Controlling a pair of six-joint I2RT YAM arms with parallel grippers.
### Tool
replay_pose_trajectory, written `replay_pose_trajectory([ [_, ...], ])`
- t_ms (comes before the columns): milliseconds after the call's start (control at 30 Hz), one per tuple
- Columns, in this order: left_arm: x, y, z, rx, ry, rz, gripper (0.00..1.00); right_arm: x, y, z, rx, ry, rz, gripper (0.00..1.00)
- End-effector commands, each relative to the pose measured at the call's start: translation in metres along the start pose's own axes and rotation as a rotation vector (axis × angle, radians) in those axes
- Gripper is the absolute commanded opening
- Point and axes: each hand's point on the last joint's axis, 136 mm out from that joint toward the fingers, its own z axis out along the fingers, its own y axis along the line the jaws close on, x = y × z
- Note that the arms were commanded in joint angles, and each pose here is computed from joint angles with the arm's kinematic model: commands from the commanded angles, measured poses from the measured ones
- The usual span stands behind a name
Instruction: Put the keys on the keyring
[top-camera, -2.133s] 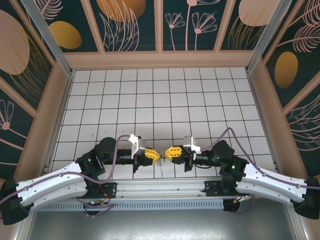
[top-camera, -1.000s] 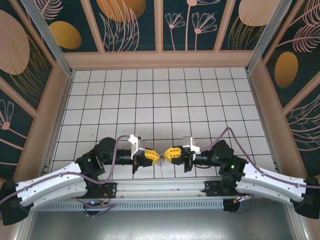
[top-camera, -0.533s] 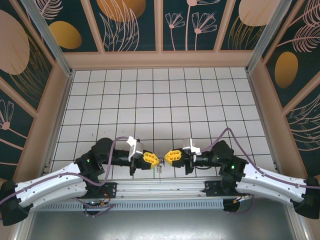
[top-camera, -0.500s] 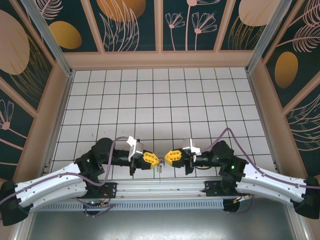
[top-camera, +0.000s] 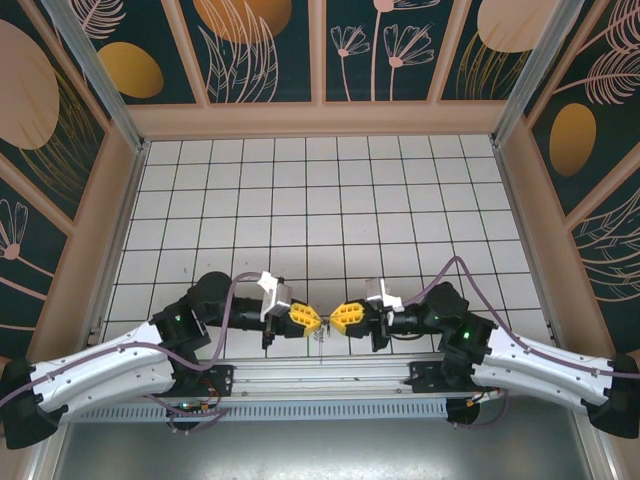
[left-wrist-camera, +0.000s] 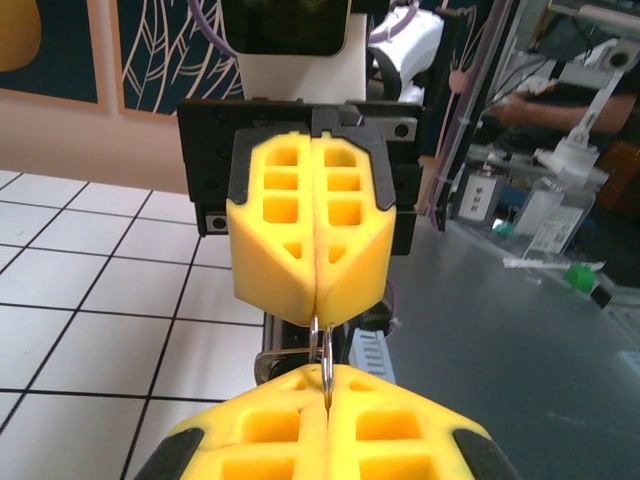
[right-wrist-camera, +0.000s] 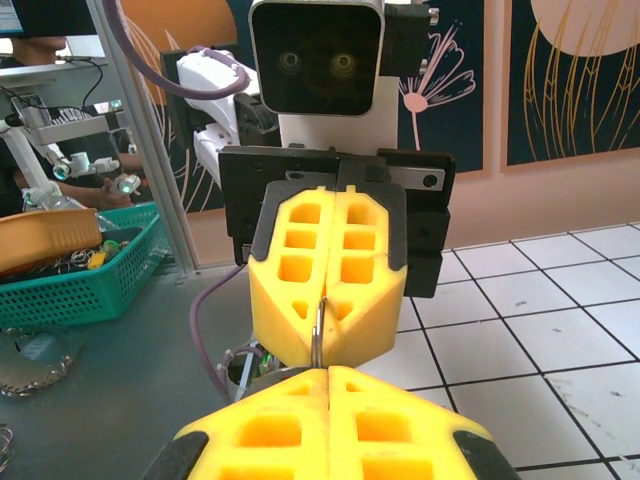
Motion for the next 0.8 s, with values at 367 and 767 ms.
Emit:
replay_pose_trajectory([
  [367,-0.024,-0.034,-0.002,0.175,0.085,0.177,0.0,-0.035,0.002,-0.013,0.018,-0.097,-0.109,0.0],
  [767,-0.028,-0.024,0.006,0.161,0.106,0.199,0.0,-0.034,-0.004,-0.019,0.069,-0.127,-0.136,0.0],
])
